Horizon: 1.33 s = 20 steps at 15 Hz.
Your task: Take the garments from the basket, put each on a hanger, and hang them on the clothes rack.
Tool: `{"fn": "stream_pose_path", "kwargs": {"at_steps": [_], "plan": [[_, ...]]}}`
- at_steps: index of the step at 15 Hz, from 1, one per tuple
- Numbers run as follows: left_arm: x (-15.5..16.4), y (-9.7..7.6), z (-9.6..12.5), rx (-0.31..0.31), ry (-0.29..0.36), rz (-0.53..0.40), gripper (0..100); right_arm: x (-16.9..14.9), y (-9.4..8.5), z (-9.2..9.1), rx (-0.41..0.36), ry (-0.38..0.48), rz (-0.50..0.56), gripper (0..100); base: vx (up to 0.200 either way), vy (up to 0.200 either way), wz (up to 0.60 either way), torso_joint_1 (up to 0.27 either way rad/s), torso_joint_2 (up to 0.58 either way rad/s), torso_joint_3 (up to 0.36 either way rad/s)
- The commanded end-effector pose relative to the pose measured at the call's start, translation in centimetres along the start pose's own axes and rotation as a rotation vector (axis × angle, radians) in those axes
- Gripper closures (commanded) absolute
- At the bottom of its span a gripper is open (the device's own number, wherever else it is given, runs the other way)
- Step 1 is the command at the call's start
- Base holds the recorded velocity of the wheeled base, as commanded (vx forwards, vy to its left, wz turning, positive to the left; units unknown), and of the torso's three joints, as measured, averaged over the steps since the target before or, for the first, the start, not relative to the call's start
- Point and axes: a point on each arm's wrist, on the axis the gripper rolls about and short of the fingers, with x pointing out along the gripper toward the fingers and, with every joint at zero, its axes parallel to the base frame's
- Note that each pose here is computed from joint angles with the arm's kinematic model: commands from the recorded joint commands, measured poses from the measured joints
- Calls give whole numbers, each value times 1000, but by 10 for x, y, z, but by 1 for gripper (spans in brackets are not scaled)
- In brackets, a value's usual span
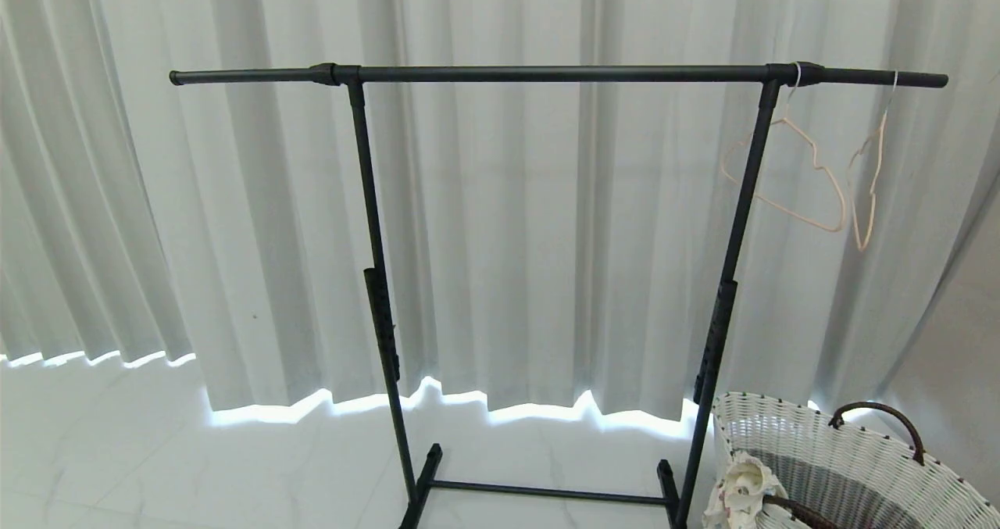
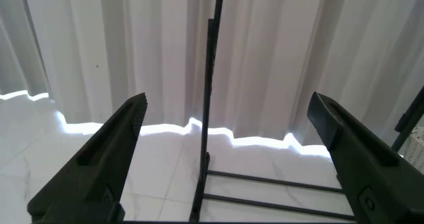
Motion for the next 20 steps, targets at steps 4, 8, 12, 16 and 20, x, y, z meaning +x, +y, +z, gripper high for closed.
{"fn": "stream_pose_path", "kwargs": {"at_steps": [4,8,12,16,20], "plan": [[0,0,0,-1,-1,-1,0,0,0,0,0,0,0,0,0,-150,0,2,4,1],[0,0,0,1,-1,1,0,0,0,0,0,0,0,0,0,0,0,0,0,0],[0,0,0,0,0,1,0,0,0,0,0,0,0,0,0,0,0,0,0,0],[0,0,0,2,0,-1,0,0,0,0,0,0,0,0,100,0,0,-1,0,1],[0,0,0,1,-1,-1,0,0,0,0,0,0,0,0,50,0,0,-38,130,82]]}}
